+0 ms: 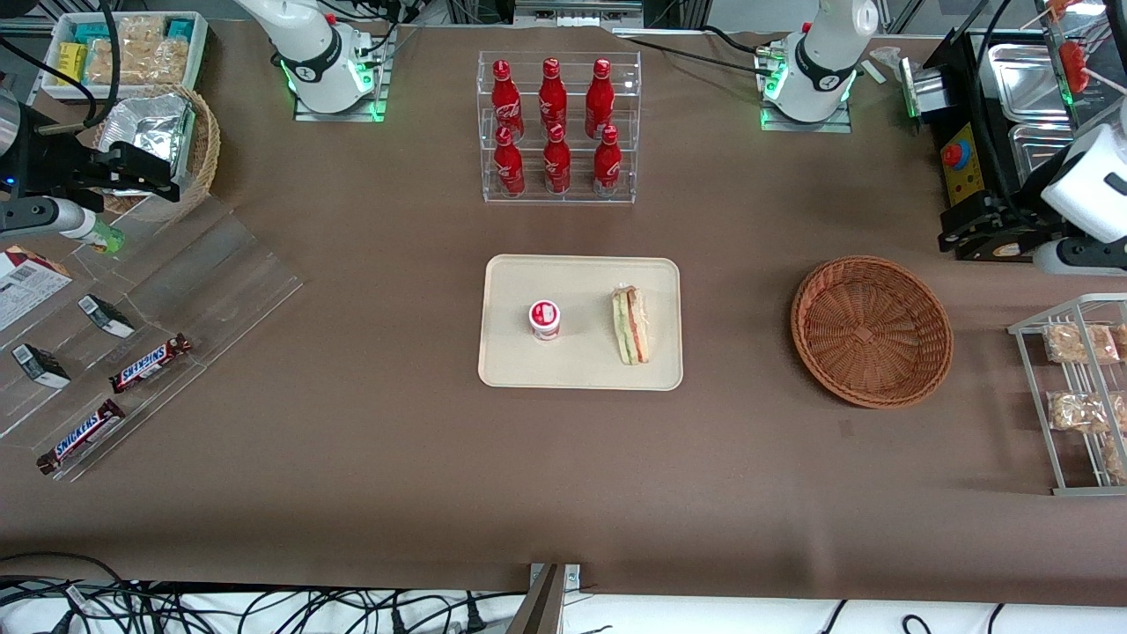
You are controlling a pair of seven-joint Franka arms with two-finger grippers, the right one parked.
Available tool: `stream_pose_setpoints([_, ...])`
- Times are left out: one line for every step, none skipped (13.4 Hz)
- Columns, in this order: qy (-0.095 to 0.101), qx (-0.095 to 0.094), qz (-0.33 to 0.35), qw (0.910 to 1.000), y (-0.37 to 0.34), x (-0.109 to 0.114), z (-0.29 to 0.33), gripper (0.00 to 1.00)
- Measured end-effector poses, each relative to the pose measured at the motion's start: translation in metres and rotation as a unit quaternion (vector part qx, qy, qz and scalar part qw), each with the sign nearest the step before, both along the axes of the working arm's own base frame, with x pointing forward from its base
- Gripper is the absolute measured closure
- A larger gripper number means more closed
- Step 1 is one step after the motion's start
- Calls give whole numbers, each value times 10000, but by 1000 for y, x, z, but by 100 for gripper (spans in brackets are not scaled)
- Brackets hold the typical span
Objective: Place sandwich from basket to tray
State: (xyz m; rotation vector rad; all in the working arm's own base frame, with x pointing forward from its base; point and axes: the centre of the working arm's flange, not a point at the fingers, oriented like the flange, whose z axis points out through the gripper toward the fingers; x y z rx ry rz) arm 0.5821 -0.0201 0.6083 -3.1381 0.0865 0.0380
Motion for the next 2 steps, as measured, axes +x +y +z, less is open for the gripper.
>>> stream_pose_setpoints([3,-1,-112,9999,1,0,0,0])
stream_pose_setpoints([11,-3,-189,9998,-1,0,-1,0])
